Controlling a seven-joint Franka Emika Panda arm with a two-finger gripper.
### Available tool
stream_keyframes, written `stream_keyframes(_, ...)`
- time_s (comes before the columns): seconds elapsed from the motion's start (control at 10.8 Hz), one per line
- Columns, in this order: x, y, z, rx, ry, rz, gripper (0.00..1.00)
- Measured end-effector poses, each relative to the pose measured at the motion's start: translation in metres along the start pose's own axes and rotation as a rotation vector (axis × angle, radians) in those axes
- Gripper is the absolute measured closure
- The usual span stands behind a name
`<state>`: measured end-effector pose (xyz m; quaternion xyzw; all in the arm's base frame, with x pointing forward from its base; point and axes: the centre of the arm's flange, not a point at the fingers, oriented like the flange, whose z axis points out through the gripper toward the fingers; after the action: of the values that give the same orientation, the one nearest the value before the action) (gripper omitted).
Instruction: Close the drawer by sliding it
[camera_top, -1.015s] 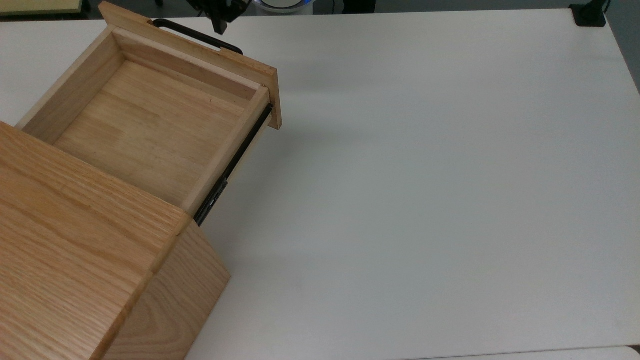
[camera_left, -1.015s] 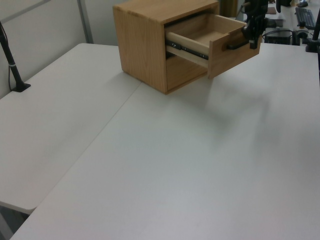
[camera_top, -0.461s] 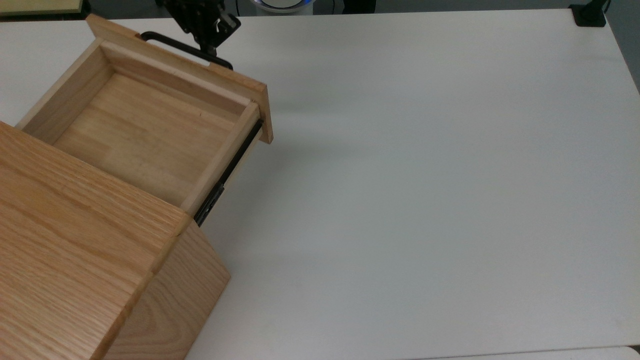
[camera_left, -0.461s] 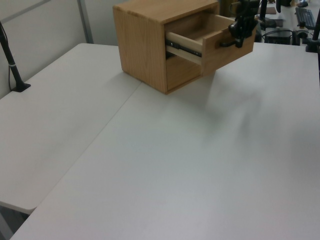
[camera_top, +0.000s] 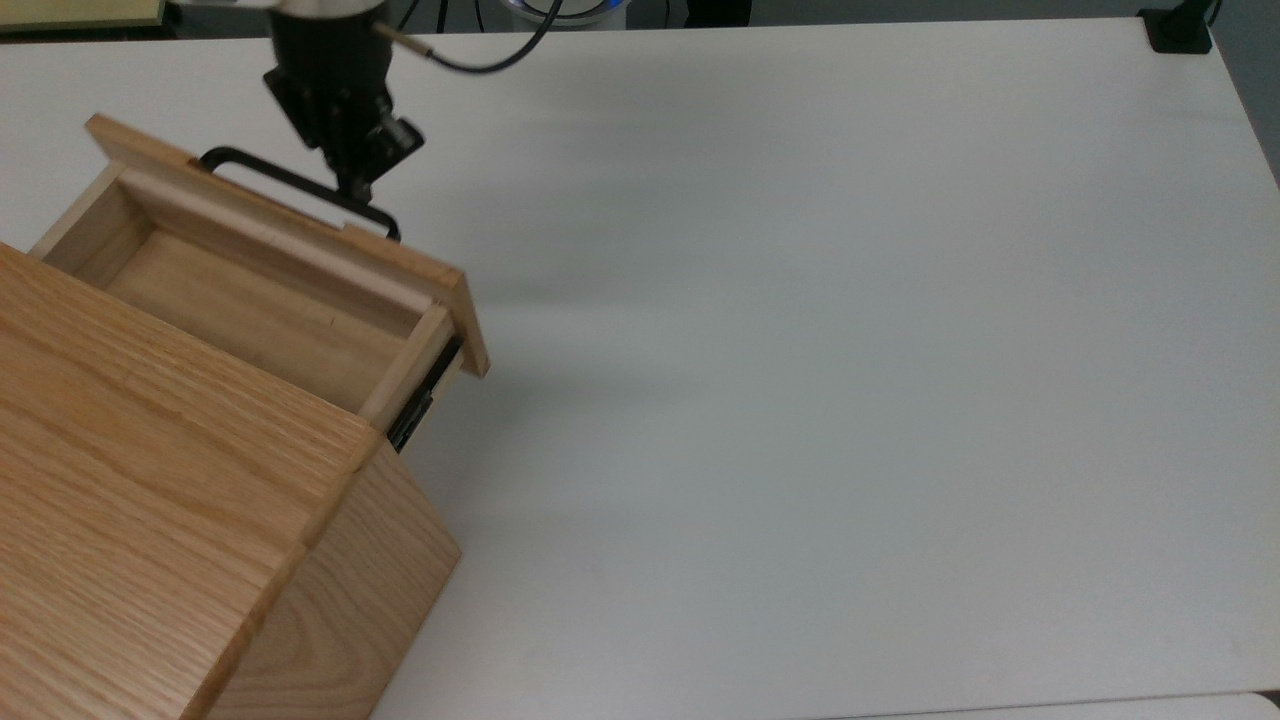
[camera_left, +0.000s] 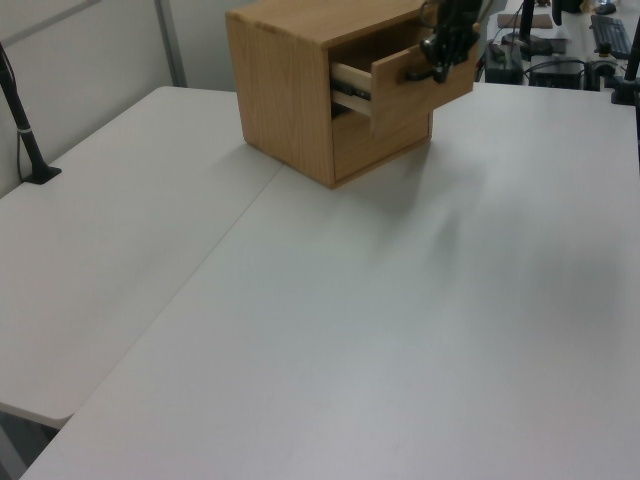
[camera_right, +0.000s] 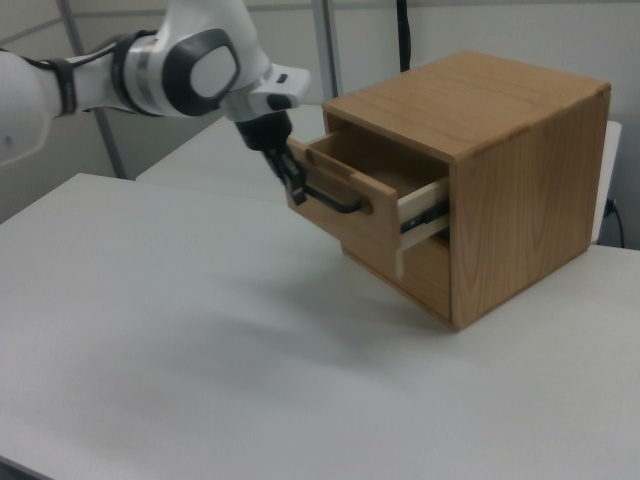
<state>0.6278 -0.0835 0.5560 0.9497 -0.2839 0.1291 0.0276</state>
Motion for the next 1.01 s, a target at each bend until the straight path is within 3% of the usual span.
stream_keyframes(0.18,0.029,-0.003,0.016,-0.006,0.044,0.017,0.97)
stream_keyframes(0.55,0.066,-0.006,0.034,0.035,0.147,0.065,0.97)
stream_keyframes(1.01,0.079,-0.006,0.046,0.075,0.227,0.085,0.98)
